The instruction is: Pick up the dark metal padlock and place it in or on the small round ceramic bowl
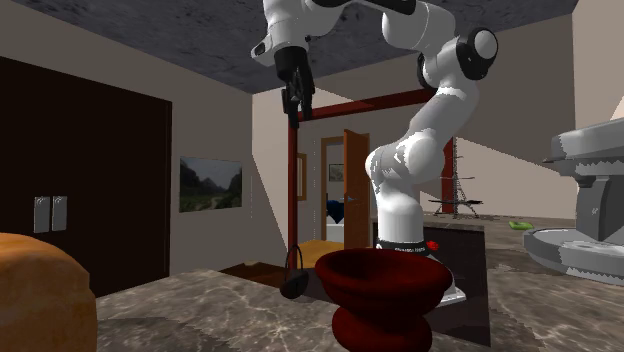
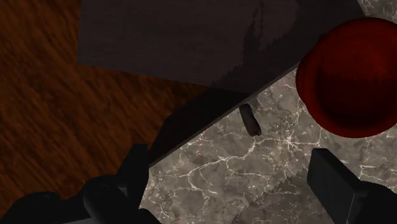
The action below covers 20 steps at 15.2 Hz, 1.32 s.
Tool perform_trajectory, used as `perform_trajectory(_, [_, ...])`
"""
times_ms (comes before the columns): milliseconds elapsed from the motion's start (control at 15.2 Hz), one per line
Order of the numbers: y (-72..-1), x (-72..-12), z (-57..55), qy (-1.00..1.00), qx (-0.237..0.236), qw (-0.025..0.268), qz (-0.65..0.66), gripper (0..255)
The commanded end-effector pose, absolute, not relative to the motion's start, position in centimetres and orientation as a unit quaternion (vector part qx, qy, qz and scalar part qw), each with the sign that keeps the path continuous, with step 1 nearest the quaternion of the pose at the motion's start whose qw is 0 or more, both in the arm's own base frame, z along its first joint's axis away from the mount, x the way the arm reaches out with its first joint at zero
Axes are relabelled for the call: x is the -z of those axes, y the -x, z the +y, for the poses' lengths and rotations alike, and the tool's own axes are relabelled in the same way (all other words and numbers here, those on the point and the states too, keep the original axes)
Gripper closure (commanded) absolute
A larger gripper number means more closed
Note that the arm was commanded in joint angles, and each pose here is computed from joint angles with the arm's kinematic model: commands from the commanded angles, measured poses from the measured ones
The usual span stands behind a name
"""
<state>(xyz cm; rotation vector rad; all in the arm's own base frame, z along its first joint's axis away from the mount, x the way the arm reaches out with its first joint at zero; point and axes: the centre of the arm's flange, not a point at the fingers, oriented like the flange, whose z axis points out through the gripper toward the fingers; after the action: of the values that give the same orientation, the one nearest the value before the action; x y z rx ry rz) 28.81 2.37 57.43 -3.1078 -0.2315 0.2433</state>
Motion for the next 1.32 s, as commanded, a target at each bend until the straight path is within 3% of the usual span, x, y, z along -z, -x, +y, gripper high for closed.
perform_trajectory(0, [-28.8, -57.4, 2.4, 0.994, -0.078, 0.008, -0.074, 0])
perform_trajectory(1254, [-33.4, -31.9, 2.9, 0.917, -0.185, 0.139, 0.324, 0])
